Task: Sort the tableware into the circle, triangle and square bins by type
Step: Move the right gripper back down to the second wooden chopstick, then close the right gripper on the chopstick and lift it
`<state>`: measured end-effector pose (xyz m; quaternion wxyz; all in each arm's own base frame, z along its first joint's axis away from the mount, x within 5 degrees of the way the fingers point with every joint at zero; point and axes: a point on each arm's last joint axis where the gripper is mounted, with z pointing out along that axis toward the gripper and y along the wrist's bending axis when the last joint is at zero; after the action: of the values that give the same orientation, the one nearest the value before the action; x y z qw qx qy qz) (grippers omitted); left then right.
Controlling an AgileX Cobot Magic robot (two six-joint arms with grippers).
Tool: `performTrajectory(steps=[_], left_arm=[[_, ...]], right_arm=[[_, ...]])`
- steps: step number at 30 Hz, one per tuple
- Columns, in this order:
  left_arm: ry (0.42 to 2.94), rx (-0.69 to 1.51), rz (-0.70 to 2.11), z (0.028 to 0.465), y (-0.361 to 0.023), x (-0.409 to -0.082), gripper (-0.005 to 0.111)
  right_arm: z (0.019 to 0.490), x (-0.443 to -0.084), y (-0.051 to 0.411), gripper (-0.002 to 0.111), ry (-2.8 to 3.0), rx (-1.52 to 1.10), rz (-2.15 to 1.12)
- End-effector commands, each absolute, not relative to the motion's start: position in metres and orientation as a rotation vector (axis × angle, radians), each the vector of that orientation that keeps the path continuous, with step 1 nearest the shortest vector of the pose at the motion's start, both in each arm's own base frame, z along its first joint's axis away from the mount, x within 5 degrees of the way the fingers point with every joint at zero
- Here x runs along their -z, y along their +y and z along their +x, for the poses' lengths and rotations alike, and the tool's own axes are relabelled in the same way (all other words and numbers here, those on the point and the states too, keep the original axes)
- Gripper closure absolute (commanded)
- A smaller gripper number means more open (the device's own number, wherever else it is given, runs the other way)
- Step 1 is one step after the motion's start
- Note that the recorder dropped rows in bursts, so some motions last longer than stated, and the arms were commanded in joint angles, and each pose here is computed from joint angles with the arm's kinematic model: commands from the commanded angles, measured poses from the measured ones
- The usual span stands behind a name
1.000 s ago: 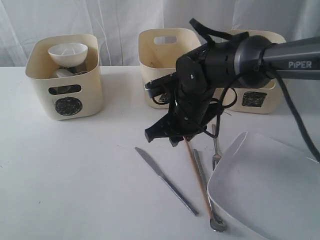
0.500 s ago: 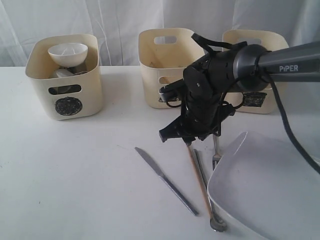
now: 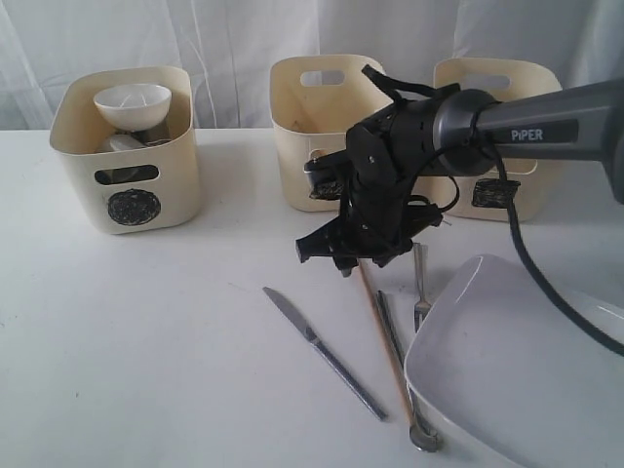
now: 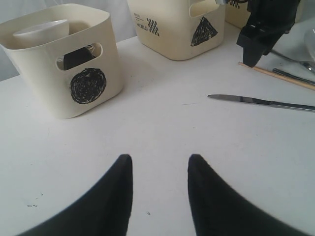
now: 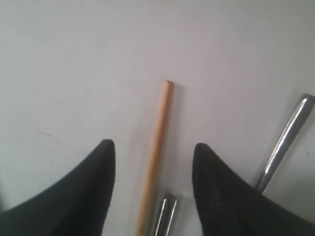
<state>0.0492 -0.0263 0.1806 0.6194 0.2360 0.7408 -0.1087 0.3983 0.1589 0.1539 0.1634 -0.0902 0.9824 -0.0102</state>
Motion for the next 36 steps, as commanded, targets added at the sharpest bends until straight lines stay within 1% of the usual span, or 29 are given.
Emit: performTrajectory(steps=[1,10,13,15,18,20,23,31,36], left_arm=[[1.704,0.260,0.535,0.049,-0.026,-0.180,0.064],[1.704,0.260,0.535,0.049,-0.026,-0.180,0.064],[1.704,0.260,0.535,0.049,-0.026,-0.180,0.064],[1.704,0.260,0.535,0.049,-0.026,-0.180,0.064],[1.704,0.260,0.535,0.049,-0.026,-0.180,0.064],[1.704,0.260,0.535,0.049,-0.026,-0.180,0.064],[1.704,0.260,0.535,0.049,-0.026,-0.180,0.064],[1.704,0.260,0.535,0.049,-0.026,-0.180,0.064],[1.704,0.260,0.535,0.049,-0.026,-0.180,0.064]], right_arm=[[0.401,-0.148,0.157,0.063,2.828,0.042,-0.238],[0.400,-0.133,0.160,0.063,2.881,-0.001,-0.202],[0.400,-0.127,0.161,0.066,2.900,-0.006,-0.213],[0.399,-0.124,0.161,0.072,2.912,-0.017,-0.201],[0.399,-0.123,0.161,0.087,2.918,-0.019,-0.197],[0.400,-0.124,0.162,0.099,2.907,-0.025,-0.197],[0.402,-0.130,0.163,0.108,2.885,-0.037,-0.195],[0.399,-0.166,0.162,0.108,2.791,-0.085,-0.185],[0.379,-0.199,0.155,0.108,2.691,-0.142,-0.182]])
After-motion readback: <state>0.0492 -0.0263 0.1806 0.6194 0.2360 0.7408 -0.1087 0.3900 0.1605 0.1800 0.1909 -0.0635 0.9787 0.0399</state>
